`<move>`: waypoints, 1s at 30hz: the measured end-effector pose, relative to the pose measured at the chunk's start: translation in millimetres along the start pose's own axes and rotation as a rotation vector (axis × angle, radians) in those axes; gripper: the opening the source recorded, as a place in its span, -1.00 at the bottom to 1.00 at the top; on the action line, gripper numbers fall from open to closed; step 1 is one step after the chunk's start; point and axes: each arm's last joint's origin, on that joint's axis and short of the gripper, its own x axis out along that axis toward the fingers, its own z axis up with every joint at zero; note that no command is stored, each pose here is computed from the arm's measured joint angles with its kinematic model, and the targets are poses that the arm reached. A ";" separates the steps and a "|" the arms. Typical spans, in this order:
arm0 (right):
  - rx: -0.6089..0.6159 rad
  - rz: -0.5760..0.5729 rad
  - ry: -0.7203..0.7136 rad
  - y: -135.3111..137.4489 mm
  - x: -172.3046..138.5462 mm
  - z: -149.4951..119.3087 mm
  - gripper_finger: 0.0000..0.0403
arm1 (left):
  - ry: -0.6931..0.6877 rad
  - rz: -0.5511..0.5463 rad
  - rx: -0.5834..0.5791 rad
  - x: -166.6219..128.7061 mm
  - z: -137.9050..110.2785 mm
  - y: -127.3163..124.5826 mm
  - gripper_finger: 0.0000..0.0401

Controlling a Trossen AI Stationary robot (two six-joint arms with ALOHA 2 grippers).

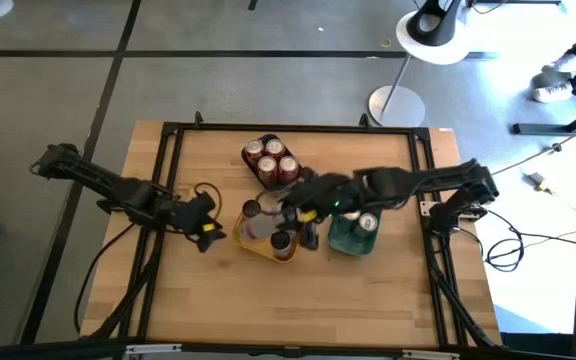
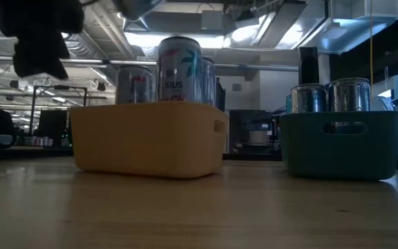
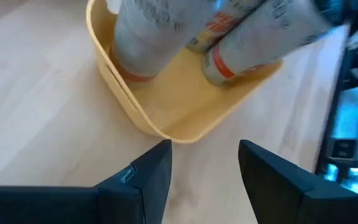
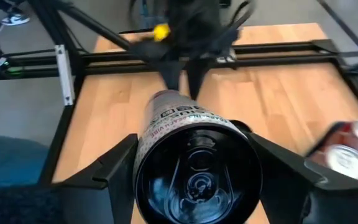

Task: Sort soda cans
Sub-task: Put the white and pink soda can into the yellow bin

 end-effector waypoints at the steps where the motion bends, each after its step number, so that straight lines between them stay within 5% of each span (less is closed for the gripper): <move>1: -0.005 0.008 0.000 4.4 5.6 -1.4 0.23 | -0.006 -0.014 -0.001 -6.5 -0.1 1.8 -0.12; 12: -0.066 -0.032 0.063 23.0 62.3 35.8 0.22 | -0.029 0.046 0.031 -40.5 -6.4 27.4 -0.12; 19: -0.015 -0.061 0.244 20.9 96.2 5.0 0.22 | -0.043 0.074 0.041 -41.6 -6.9 29.9 -0.12; 23: -0.071 -0.167 0.310 28.5 101.8 -8.0 0.22 | -0.068 0.101 0.046 -40.9 -6.3 30.6 -0.12; 30: -0.087 -0.161 0.381 31.7 106.7 -17.7 0.22 | -0.103 0.125 0.045 -40.8 -5.2 31.1 -0.12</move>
